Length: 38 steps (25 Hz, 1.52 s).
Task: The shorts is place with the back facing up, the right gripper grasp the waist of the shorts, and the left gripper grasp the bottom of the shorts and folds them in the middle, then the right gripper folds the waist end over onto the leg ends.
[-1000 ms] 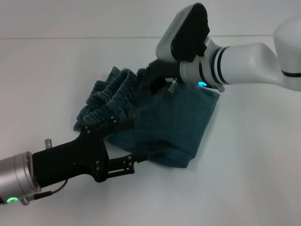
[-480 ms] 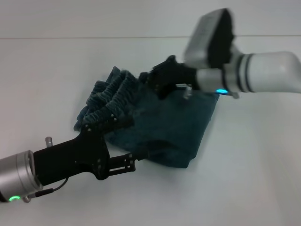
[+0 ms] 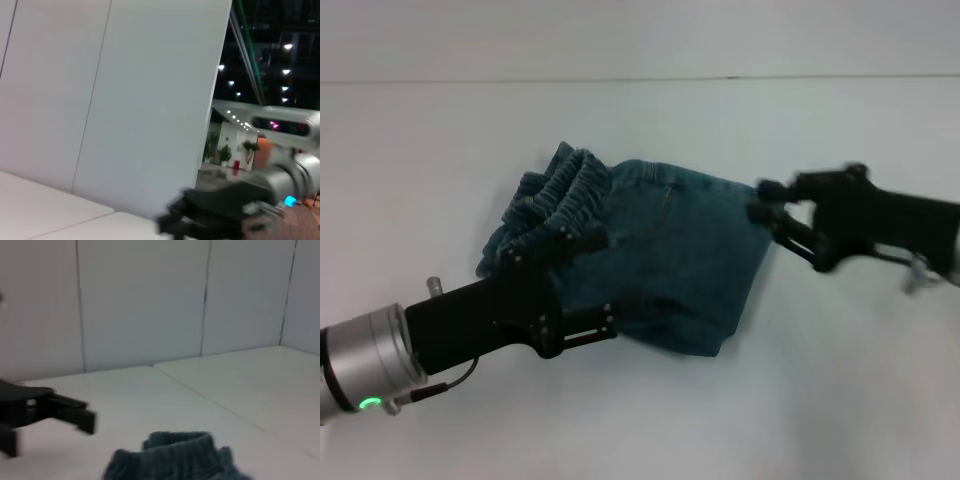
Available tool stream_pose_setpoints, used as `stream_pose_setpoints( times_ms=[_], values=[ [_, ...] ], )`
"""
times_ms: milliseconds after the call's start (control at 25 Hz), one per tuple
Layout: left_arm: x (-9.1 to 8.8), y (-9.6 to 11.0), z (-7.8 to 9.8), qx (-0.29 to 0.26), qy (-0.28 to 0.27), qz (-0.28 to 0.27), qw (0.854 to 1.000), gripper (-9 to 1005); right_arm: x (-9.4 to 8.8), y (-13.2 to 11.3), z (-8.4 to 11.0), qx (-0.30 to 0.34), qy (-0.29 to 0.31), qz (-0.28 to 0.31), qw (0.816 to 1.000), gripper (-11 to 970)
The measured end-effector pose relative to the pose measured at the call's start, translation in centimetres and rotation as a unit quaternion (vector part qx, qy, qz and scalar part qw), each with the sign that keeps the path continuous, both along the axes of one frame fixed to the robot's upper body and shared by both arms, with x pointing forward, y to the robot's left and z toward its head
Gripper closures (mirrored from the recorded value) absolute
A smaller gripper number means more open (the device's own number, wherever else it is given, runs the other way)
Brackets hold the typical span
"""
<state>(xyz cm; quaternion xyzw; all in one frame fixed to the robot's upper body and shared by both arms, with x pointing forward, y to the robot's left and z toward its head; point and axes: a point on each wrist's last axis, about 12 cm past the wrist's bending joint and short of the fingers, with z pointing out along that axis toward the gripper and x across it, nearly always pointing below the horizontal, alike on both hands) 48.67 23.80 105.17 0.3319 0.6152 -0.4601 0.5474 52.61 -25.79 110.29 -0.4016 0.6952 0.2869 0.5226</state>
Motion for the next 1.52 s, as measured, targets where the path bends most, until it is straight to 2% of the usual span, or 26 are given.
stream_pose_setpoints(
  times_ms=[40,280,480,600,760,1040,1520],
  values=[
    [0.1,-0.1,0.0,-0.003,0.003,0.0,1.0,147,-0.8,-0.8,-0.2,0.012,0.01,0.004,1.0,842],
    [1.4,0.0,0.3,0.013,0.051,-0.006,0.999,146,-6.2,-5.9,-0.9,0.039,0.054,0.018,0.998,616],
    [2.8,0.3,1.1,0.069,0.106,-0.055,0.99,145,-9.7,-9.3,-1.5,0.013,0.061,0.021,0.998,370],
    [3.5,0.4,1.4,0.107,0.129,-0.077,0.983,144,-10.9,-10.4,-1.6,-0.002,0.062,0.025,0.998,285],
    [4.2,0.5,1.7,0.152,0.141,-0.089,0.974,142,-10.9,-10.6,-2.0,-0.023,0.079,0.039,0.996,171],
    [4.3,0.7,2.1,0.182,0.13,-0.108,0.969,140,-10.2,-9.9,-2.3,-0.039,0.074,0.073,0.994,28],
    [3.1,2.6,2.5,0.192,0.135,-0.118,0.965,140,-9.2,-9.4,-1.8,-0.038,0.052,0.085,0.994,28]
  ],
)
